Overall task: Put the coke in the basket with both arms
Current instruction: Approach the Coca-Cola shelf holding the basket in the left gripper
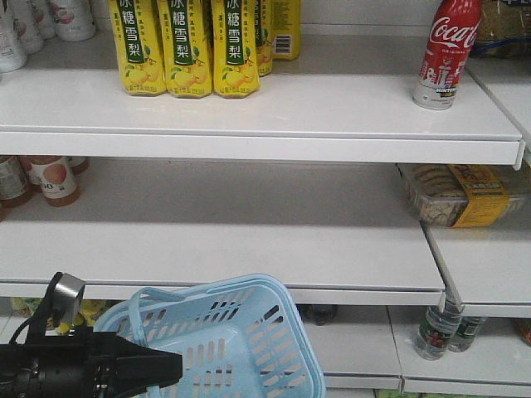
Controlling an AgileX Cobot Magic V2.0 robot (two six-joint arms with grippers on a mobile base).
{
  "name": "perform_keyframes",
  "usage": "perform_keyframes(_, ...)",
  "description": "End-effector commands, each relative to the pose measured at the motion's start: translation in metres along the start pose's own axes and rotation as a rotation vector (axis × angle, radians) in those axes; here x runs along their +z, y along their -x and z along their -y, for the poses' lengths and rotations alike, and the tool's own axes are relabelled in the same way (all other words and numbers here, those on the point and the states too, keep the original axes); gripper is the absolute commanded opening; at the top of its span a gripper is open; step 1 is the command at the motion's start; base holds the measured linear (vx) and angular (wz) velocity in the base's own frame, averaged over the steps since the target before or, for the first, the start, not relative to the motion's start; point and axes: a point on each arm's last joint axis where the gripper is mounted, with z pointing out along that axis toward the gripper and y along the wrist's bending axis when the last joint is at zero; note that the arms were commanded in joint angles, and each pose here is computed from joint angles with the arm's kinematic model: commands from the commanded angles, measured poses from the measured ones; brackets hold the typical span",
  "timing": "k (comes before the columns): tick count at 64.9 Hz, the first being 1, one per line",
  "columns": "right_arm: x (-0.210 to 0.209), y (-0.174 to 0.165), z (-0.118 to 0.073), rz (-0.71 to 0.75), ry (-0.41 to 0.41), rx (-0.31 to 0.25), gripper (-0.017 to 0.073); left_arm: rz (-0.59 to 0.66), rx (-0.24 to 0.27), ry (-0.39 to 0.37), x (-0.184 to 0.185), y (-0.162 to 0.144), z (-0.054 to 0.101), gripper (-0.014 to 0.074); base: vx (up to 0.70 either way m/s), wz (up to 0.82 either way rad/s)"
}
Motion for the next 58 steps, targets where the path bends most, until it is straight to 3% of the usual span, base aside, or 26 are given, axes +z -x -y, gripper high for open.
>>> perform_keyframes(1,-0.0007,0.0051,0.0006,0.08,-0.009,-0.008,-0.0002,0.051,0.011,-0.138,-0.0022,0.0057,0.0185,-0.0006,0.03,-0.01)
perform_keyframes(58,-0.0007,0.0049,0.0006,0.079,-0.009,-0.008,-0.0002,0.051,0.011,-0.138,-0.0022,0.0057,0.0185,-0.0006,0.01,-0.01)
